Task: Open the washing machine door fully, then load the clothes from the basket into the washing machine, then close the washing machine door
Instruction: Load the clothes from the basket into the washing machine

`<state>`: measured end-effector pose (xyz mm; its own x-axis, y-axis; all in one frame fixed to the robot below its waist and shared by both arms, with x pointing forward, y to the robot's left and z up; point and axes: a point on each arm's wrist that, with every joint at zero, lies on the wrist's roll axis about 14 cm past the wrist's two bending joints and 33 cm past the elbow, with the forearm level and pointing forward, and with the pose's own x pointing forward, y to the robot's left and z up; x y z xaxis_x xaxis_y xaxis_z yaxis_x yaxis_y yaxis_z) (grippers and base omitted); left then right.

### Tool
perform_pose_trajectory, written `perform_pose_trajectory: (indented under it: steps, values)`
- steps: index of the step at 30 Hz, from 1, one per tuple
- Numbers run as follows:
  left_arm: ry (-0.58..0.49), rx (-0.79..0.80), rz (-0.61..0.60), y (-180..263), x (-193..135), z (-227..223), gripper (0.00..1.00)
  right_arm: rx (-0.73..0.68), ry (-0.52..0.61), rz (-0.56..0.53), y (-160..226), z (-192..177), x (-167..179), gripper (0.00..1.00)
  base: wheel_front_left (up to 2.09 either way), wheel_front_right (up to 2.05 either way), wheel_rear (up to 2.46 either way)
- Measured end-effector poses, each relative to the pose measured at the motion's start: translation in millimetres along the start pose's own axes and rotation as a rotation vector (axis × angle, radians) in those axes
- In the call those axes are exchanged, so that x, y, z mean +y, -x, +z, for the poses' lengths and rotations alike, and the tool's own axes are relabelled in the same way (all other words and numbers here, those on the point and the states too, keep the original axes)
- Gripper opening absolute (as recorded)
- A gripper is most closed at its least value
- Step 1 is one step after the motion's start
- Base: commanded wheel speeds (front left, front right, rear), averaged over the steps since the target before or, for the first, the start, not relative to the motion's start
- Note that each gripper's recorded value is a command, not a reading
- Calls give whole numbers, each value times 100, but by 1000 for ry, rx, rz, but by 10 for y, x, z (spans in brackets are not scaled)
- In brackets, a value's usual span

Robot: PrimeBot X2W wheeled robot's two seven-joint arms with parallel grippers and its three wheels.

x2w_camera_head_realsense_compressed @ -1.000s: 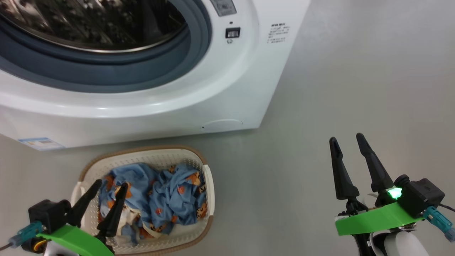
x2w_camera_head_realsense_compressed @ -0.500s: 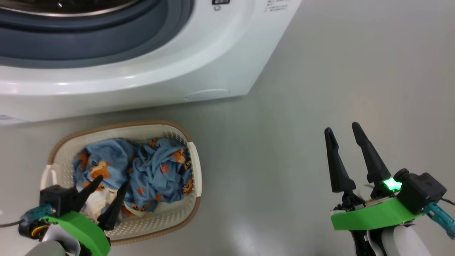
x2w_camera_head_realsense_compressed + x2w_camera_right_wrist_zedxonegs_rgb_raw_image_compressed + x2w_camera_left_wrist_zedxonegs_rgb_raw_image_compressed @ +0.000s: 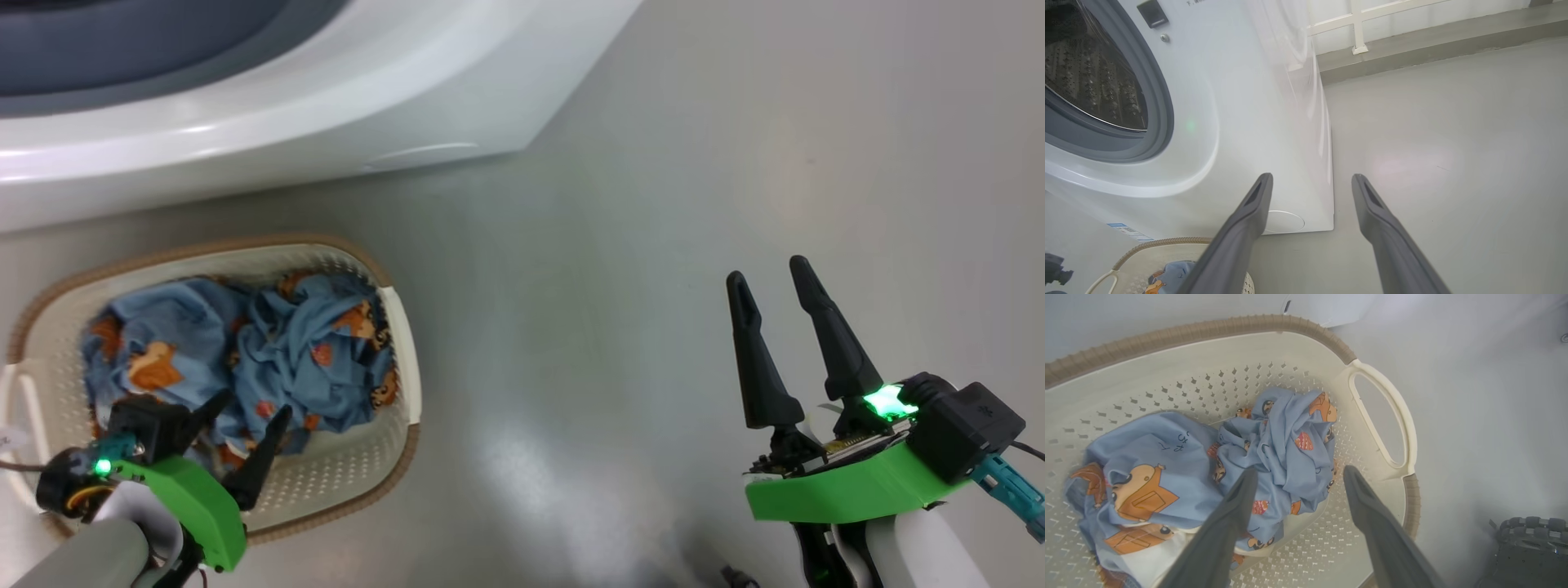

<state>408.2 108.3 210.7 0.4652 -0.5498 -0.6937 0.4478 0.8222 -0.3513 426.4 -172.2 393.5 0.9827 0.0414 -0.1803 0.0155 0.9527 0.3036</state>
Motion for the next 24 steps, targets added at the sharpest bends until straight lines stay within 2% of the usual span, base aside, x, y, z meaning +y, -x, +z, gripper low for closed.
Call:
perform_pose_trajectory:
  steps: [11, 24]
  values:
    - [-32, 92, -37, -410, 86, -231, 100, 32, -6, -37, -53, -138, -135, 100, 0, 0, 0]
    - [-9, 139, -56, -817, 207, -393, 100, 96, -1, -70, -43, -366, -239, 100, 0, 0, 0]
